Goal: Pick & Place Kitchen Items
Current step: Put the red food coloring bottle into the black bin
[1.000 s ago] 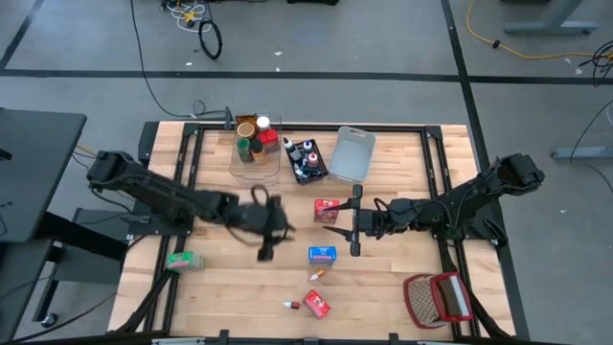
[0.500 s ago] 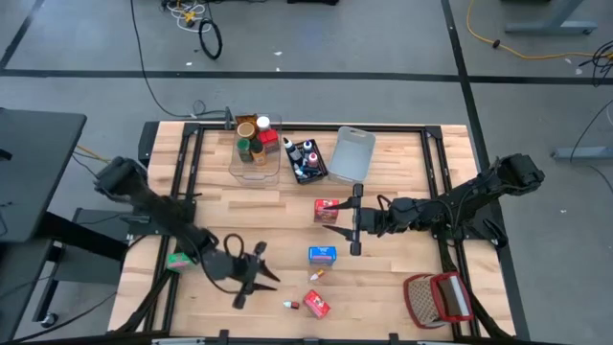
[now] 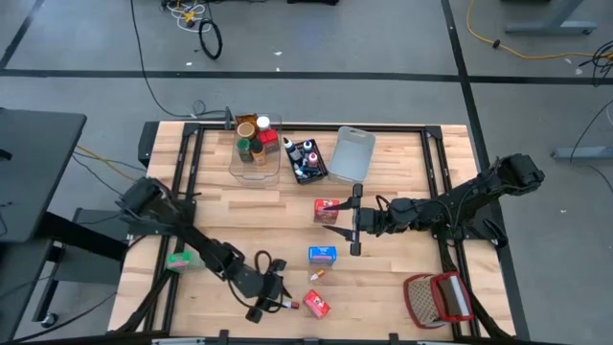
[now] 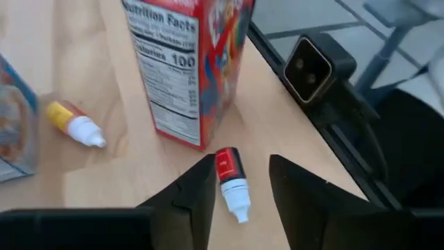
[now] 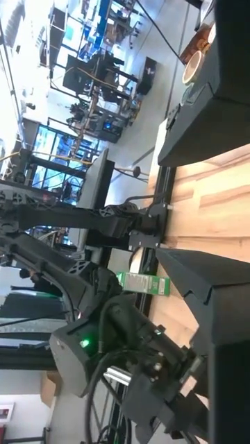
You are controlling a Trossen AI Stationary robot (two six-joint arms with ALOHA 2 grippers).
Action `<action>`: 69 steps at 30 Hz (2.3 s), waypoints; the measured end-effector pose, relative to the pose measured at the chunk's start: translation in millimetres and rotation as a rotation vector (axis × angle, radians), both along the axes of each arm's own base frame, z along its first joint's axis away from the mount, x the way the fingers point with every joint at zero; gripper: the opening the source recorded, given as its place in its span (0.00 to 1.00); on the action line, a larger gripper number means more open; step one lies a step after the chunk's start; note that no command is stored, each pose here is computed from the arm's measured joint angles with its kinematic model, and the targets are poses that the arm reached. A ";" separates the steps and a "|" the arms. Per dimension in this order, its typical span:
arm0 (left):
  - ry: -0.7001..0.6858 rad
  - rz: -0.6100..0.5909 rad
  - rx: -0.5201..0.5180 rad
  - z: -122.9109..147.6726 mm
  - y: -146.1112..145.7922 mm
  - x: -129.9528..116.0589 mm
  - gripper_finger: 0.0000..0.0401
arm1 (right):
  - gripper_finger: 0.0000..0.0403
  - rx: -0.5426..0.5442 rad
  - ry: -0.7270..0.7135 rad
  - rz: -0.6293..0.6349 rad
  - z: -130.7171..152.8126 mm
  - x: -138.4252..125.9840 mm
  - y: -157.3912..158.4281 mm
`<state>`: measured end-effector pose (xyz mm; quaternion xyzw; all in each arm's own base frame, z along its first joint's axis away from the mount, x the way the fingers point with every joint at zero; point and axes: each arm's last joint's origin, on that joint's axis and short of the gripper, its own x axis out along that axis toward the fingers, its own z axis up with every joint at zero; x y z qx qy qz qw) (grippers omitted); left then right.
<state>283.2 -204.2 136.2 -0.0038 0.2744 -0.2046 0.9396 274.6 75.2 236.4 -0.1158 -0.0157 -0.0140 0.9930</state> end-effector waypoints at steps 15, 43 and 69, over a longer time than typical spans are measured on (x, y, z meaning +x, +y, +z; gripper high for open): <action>0.018 -0.096 0.040 -36.8 -3.0 7.4 0.56 | 0.53 -0.004 -0.001 0.000 0.1 0.0 0.0; -0.075 -0.040 0.230 -56.3 21.3 26.4 0.51 | 0.53 -0.026 0.000 0.000 0.0 0.0 0.1; -0.166 -0.323 0.311 -42.3 19.7 53.1 0.58 | 0.53 -0.031 0.012 0.001 -1.2 0.1 0.1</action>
